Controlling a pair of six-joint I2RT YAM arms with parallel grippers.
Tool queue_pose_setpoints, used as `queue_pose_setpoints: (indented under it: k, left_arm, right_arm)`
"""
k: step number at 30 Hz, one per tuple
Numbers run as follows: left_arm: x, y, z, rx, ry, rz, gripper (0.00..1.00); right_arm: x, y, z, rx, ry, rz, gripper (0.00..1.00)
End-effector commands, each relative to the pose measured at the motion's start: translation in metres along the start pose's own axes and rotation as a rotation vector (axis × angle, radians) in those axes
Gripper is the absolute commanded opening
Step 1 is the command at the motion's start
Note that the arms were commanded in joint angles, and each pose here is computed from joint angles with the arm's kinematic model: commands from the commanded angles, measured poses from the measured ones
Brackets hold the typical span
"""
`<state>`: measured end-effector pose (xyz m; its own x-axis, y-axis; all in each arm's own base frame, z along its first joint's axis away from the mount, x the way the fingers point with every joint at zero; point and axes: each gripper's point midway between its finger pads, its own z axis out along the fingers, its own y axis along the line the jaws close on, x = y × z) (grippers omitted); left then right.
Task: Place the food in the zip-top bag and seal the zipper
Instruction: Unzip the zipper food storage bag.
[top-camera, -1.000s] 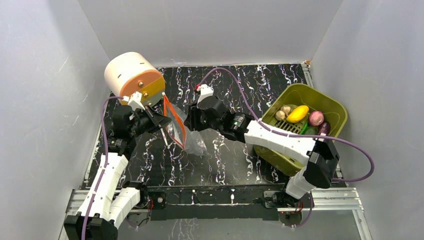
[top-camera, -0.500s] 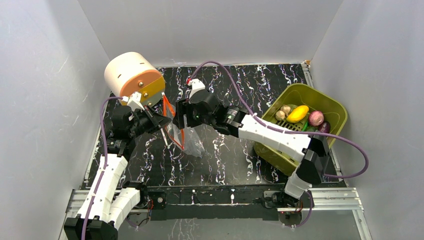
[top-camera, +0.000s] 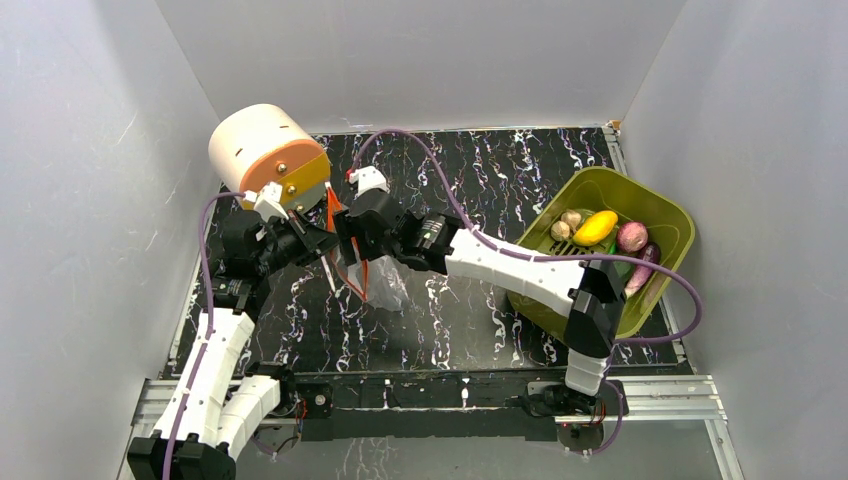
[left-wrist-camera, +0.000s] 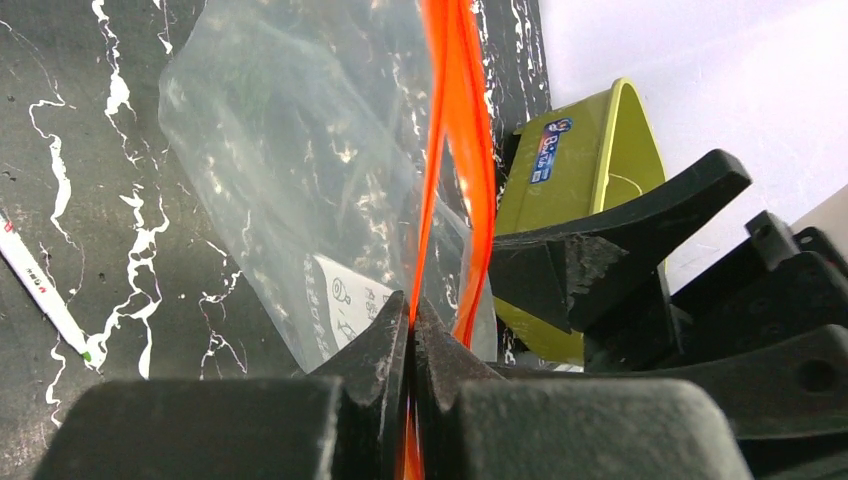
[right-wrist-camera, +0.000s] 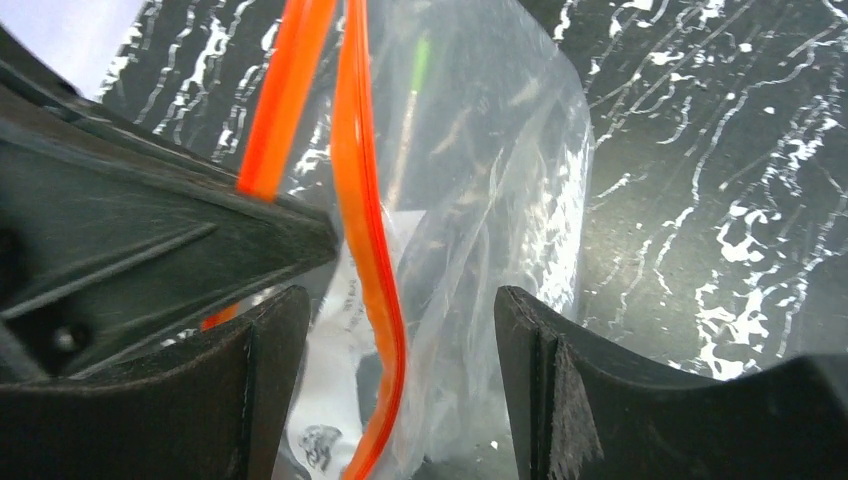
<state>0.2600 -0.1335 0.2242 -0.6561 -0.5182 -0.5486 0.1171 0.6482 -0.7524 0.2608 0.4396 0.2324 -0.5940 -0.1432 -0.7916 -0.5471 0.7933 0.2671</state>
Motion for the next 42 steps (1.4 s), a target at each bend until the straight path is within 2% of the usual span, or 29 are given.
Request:
queue_pose_setpoints:
  k: [1, 4, 8, 16, 21, 25, 29, 35, 42]
  left_arm:
    - [-0.007, -0.023, -0.01, 0.061, -0.009, 0.021, 0.0]
    - [-0.007, -0.023, -0.011, 0.057, -0.008, 0.022, 0.0]
    - [-0.008, -0.016, -0.012, 0.013, -0.01, 0.043, 0.0]
    - [-0.016, 0.003, -0.015, -0.121, 0.005, 0.121, 0.0]
    - [-0.026, 0.012, -0.016, -0.2, 0.014, 0.19, 0.0]
    - [-0.037, 0.009, -0.011, -0.19, -0.018, 0.215, 0.0]
    - [-0.05, -0.009, -0.001, -0.1, -0.052, 0.24, 0.0]
    - [-0.069, -0.028, 0.005, -0.039, -0.054, 0.377, 0.0]
    - [-0.072, -0.035, 0.015, -0.036, -0.053, 0.541, 0.0]
  right_arm:
    - [-0.023, -0.014, -0.005, 0.122, -0.081, -0.052, 0.65]
    - [-0.028, -0.03, -0.007, 0.211, -0.106, -0.085, 0.59]
    - [-0.043, -0.051, -0.018, 0.328, -0.156, -0.119, 0.47]
    - [-0.048, -0.101, -0.048, 0.519, -0.228, -0.129, 0.32]
    - [-0.041, -0.139, -0.057, 0.574, -0.206, -0.064, 0.28]
    - [-0.037, -0.134, -0.056, 0.499, -0.201, -0.028, 0.27]
    - [-0.031, -0.105, -0.046, 0.324, -0.169, 0.003, 0.28]
    - [-0.037, -0.069, -0.053, 0.126, -0.167, 0.041, 0.44]
    - [-0.032, -0.052, -0.064, 0.004, -0.164, 0.059, 0.59]
